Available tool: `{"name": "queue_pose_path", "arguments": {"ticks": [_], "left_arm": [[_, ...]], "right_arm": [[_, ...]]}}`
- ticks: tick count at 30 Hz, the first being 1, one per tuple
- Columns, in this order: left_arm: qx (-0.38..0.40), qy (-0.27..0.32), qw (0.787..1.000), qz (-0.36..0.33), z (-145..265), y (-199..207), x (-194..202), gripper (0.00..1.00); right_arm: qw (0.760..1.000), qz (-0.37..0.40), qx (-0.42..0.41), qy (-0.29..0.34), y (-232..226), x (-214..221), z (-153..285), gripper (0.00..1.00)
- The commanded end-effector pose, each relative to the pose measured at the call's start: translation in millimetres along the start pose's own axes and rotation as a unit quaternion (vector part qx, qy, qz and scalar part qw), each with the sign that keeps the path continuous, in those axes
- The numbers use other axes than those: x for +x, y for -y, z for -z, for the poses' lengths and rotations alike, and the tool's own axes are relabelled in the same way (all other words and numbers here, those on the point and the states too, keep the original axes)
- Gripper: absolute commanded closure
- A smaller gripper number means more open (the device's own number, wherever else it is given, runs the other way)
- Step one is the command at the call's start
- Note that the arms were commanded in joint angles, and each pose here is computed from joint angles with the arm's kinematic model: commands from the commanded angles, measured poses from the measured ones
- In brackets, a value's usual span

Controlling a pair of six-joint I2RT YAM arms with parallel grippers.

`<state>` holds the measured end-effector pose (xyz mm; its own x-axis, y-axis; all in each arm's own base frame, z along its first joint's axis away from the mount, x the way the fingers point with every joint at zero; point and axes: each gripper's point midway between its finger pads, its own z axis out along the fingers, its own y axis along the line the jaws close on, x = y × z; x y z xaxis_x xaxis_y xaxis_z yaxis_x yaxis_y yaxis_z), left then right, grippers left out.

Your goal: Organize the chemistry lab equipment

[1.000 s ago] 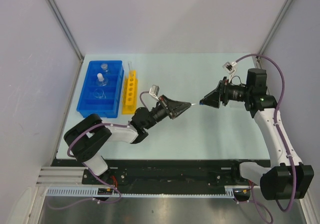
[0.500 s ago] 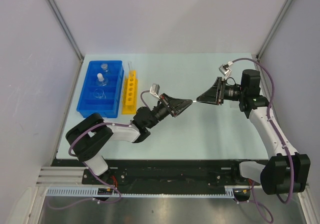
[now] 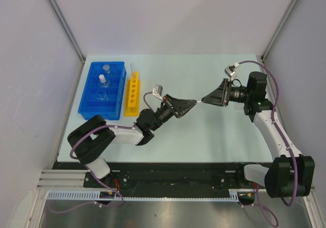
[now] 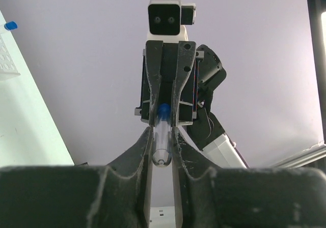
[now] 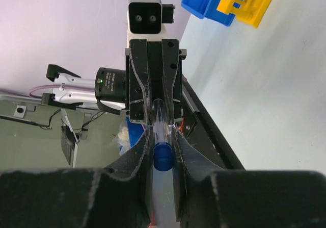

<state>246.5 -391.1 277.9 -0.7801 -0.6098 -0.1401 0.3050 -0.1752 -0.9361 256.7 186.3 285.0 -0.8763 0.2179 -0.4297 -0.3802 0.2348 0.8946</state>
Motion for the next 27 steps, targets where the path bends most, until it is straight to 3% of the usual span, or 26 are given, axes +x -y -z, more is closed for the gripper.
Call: {"name": "queue_pose_path", "arguments": {"ticks": [1, 8, 10, 11, 12, 14, 15, 16, 19, 22, 24, 27], "left_arm": [[0.052, 0.016, 0.998, -0.009, -7, 29, -5, 0.77], [0.013, 0.003, 0.999, -0.051, 0, 21, -5, 0.27], [-0.017, -0.001, 0.995, -0.095, 6, 18, -11, 0.22], [-0.033, -0.002, 0.993, -0.114, 10, 14, -15, 0.17], [-0.052, -0.002, 0.989, -0.135, 14, 10, -19, 0.14], [-0.123, -0.004, 0.971, -0.205, 28, -2, -33, 0.02], [-0.149, -0.003, 0.961, -0.232, 35, -5, -40, 0.0], [-0.199, 0.004, 0.937, -0.286, 50, -13, -56, 0.0], [-0.264, 0.009, 0.9, -0.347, 79, -15, -94, 0.0], [-0.282, -0.007, 0.89, -0.359, 105, -14, -132, 0.0], [-0.272, -0.055, 0.892, -0.356, 113, -6, -129, 0.0], [-0.331, -0.093, 0.846, -0.408, 136, -6, -141, 0.0]], "right_arm": [[0.999, 0.048, -0.015, 0.019, -11, -11, 7, 0.87], [0.991, 0.122, 0.014, 0.058, -6, -23, 25, 0.89], [0.99, 0.114, 0.049, 0.064, 8, -24, 34, 0.89], [0.978, 0.178, 0.081, 0.074, 14, -35, 40, 0.9], [0.979, 0.159, 0.111, 0.064, 26, -27, 44, 0.9], [0.953, 0.222, 0.191, 0.072, 48, -39, 59, 0.89], [0.947, 0.226, 0.218, 0.069, 56, -37, 66, 0.89], [0.938, 0.234, 0.245, 0.073, 65, -40, 74, 0.89], [0.902, 0.267, 0.332, 0.072, 91, -49, 99, 0.89], [0.865, 0.288, 0.406, 0.067, 113, -62, 125, 0.89], [0.839, 0.3, 0.45, 0.059, 124, -71, 142, 0.89], [0.813, 0.303, 0.494, 0.047, 139, -81, 159, 0.89]]}}
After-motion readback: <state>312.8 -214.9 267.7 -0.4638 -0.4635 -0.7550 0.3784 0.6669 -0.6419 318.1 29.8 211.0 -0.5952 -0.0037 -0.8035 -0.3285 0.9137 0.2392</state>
